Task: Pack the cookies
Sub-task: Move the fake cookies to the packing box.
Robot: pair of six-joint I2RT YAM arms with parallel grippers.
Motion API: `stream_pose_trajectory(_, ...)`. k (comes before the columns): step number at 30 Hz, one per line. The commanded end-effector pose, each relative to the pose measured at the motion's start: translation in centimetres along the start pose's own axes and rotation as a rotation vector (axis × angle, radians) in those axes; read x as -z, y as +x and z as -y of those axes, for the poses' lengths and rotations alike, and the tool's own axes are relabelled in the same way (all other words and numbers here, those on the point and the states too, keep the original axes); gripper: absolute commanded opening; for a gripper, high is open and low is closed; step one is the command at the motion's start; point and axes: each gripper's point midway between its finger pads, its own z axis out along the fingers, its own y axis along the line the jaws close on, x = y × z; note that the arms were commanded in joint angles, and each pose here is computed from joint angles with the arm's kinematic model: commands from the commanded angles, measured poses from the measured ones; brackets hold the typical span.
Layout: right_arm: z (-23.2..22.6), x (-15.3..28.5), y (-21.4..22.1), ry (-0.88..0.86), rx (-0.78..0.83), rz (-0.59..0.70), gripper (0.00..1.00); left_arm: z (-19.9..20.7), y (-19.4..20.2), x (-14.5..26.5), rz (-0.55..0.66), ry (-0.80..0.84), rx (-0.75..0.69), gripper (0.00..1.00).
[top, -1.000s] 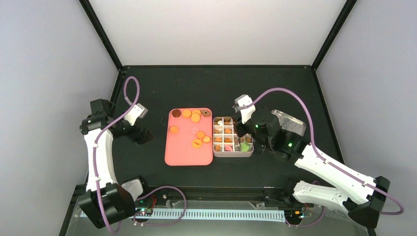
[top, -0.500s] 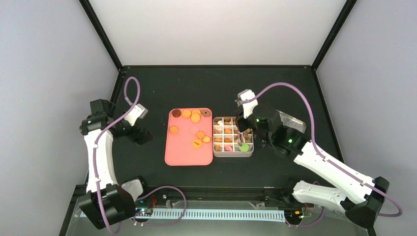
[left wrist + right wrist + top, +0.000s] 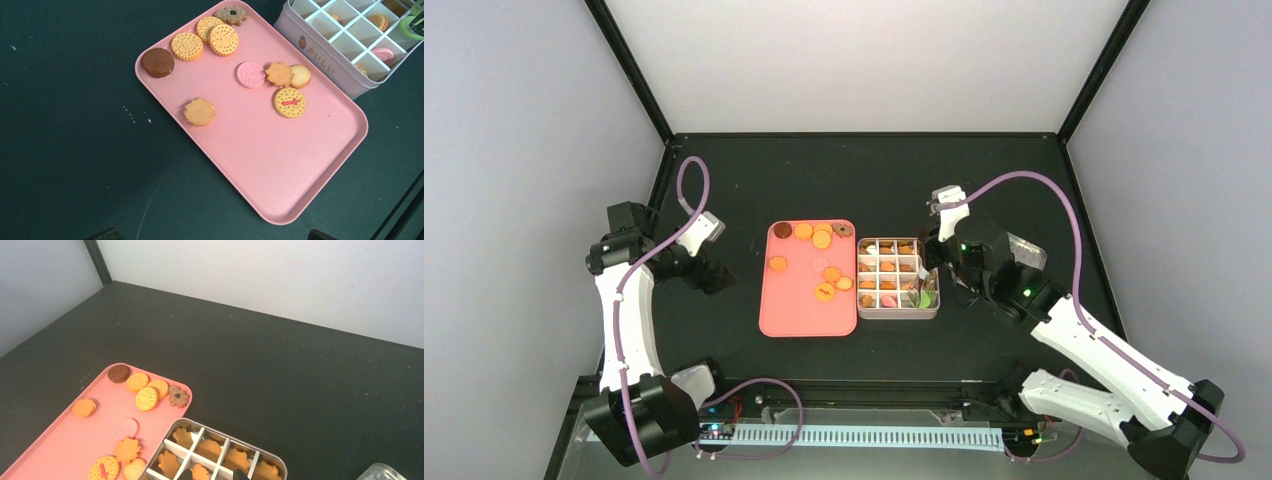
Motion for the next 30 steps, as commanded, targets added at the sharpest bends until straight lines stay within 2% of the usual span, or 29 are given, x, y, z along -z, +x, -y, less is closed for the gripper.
stream_pose_trajectory(1, 1.0, 0.0, 1.2, 0.038, -0.039, -0.018, 0.05, 0.7, 0.0, 0.2, 0.005, 0.013, -0.023, 0.99)
stream_pose_trajectory(15, 1.8, 1.5, -0.4, 0.068, -0.054, 0.035, 0.06, 0.6, -0.1, 0.3, 0.007, 0.007, -0.026, 0.99)
stream_pose_trajectory(27, 3.0, 0.4, 1.5, 0.149, -0.07, -0.007, 0.06, 0.5, -0.2, 0.2, 0.008, 0.008, -0.023, 0.99)
stream_pose_trajectory(30, 1.8, 0.1, 0.6, 0.088, -0.061, 0.011, 0.06, 0.4, -0.4, 0.1, 0.017, 0.01, -0.016, 0.99)
